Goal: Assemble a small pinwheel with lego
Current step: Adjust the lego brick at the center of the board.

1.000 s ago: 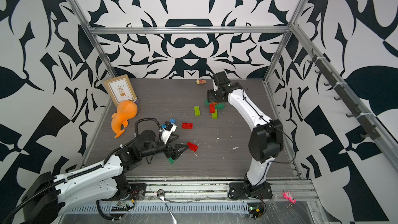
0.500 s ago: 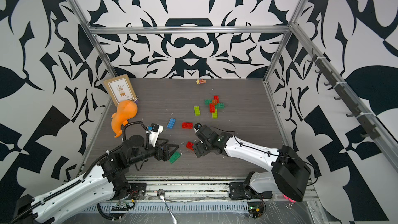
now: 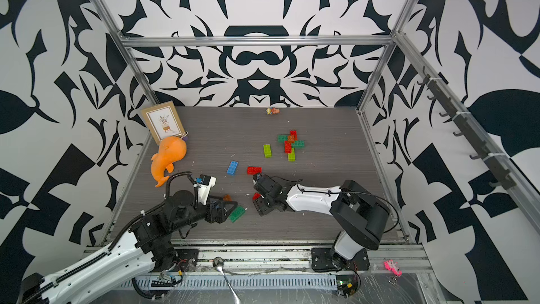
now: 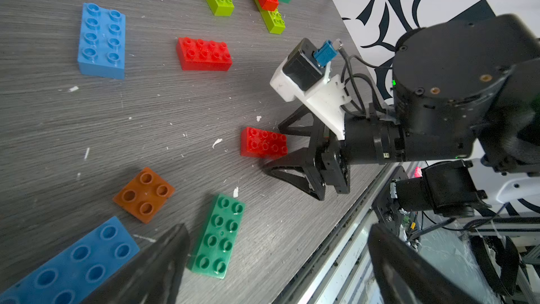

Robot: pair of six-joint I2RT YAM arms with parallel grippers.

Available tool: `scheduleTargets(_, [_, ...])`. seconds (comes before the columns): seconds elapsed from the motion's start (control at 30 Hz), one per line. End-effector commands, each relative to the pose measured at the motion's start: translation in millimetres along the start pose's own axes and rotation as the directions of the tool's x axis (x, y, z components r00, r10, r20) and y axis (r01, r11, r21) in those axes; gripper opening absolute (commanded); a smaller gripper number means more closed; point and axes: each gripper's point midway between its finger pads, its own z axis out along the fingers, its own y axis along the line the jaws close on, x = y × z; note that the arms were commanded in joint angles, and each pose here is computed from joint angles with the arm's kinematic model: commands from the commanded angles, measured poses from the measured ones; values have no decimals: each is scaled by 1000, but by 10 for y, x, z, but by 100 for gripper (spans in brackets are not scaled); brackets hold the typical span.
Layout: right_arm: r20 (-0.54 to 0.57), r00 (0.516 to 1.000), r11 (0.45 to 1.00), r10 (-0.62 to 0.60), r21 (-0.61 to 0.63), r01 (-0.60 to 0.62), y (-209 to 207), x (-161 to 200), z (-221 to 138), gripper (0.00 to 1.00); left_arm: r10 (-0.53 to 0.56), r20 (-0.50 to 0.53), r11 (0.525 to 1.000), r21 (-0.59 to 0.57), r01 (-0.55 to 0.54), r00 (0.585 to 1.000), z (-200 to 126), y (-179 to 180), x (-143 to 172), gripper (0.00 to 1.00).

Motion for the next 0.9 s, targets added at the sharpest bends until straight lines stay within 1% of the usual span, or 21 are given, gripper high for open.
scheduleTargets(0.0, [64, 998, 1000, -2, -4, 3, 67, -222, -33, 65, -23, 16, 1000, -15, 24, 1000, 14, 40, -20, 100])
scheduleTargets(0.1, [75, 997, 1000, -7, -4, 7, 85, -231, -33, 53, -30, 26, 999, -25, 30, 999, 24, 50, -48, 100])
scheduleTargets(0.2, [75, 997, 1000, -1, 13, 0, 63, -221, -57, 36, -29, 43, 999, -19, 30, 999, 32, 19, -106, 100])
scheduleTargets(0.23, [78, 997, 1000, 8, 25, -10, 35, -207, -63, 33, -28, 48, 1000, -11, 28, 998, 34, -5, -129, 100])
scheduleTargets(0.33, [91, 994, 997, 60, 52, -65, -46, -159, -88, 21, -17, 57, 1000, -5, 18, 998, 22, -46, -180, 100])
scheduleTargets(0.43, [96, 987, 987, 126, 88, -134, -153, -70, -138, 12, -4, 51, 1000, 11, 3, 999, 26, -69, -164, 100])
scheduleTargets(0.5, [140, 973, 968, 183, 149, -203, -312, -27, -211, 10, 0, 45, 1000, 18, -1, 999, 35, -65, -136, 100])
scheduleTargets(0.6, [191, 945, 937, 264, 183, -298, -467, 70, -305, 7, 6, 43, 1000, 12, -6, 999, 43, -52, -129, 100])
scheduleTargets(0.67, [205, 936, 930, 286, 176, -323, -484, 97, -311, 7, 16, 42, 1000, 21, -17, 999, 51, -86, -149, 100])
scheduleTargets(0.87, [179, 931, 922, 317, 173, -347, -415, 144, -229, 7, 31, 38, 999, 35, -33, 999, 86, -164, -213, 100])
